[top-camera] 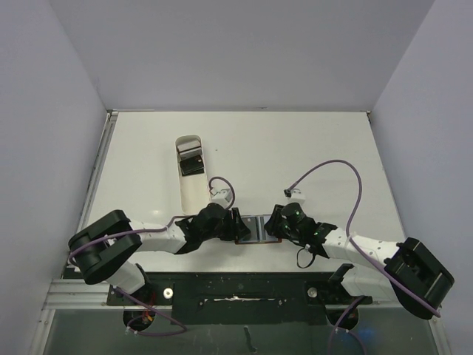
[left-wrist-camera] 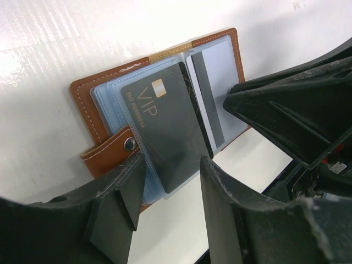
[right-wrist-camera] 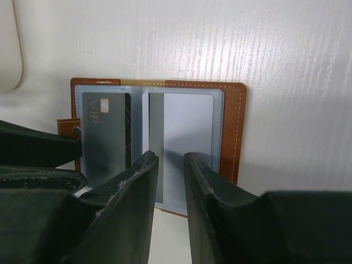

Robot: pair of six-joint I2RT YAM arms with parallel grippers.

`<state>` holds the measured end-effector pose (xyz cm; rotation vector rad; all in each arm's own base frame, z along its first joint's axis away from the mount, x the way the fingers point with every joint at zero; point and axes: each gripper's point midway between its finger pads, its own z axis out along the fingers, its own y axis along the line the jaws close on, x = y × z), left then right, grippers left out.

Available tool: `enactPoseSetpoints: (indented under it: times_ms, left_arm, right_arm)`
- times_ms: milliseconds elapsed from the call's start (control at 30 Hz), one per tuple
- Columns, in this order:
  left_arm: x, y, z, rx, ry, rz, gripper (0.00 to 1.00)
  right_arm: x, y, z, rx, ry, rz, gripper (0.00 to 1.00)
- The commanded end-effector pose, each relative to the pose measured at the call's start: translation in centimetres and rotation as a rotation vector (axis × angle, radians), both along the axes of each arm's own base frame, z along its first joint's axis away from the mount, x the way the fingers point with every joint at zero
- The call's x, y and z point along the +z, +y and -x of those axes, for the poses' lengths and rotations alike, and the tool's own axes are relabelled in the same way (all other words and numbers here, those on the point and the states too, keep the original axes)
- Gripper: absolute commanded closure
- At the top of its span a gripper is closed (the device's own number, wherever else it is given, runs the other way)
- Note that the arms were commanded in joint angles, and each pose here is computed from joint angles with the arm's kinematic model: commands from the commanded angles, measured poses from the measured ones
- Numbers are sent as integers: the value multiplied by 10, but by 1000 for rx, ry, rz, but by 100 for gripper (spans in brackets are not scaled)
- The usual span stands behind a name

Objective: Put the credit cards into the card holder
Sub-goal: Turn over the card slot in the card holder.

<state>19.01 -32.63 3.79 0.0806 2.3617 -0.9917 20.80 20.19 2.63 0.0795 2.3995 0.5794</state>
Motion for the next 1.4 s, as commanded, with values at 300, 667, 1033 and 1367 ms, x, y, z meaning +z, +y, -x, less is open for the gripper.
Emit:
enactPoseSetpoints:
  times_ms: [300, 667, 1033, 1367]
  left_arm:
    - [61, -41, -10, -54, -70, 214, 60]
    - [82, -66, -10, -118, -93, 308, 61]
    - [84, -81, -15, -152, -110, 300, 62]
    - [88, -77, -29, -159, -167, 204, 62]
  right_arm:
    - [-10, 2, 4, -14, 5, -11, 72]
    - [-13, 4, 7, -12, 10, -18, 72]
    - [11, -17, -2, -103, -39, 56, 72]
    - [49, -48, 2, -207, -130, 41, 64]
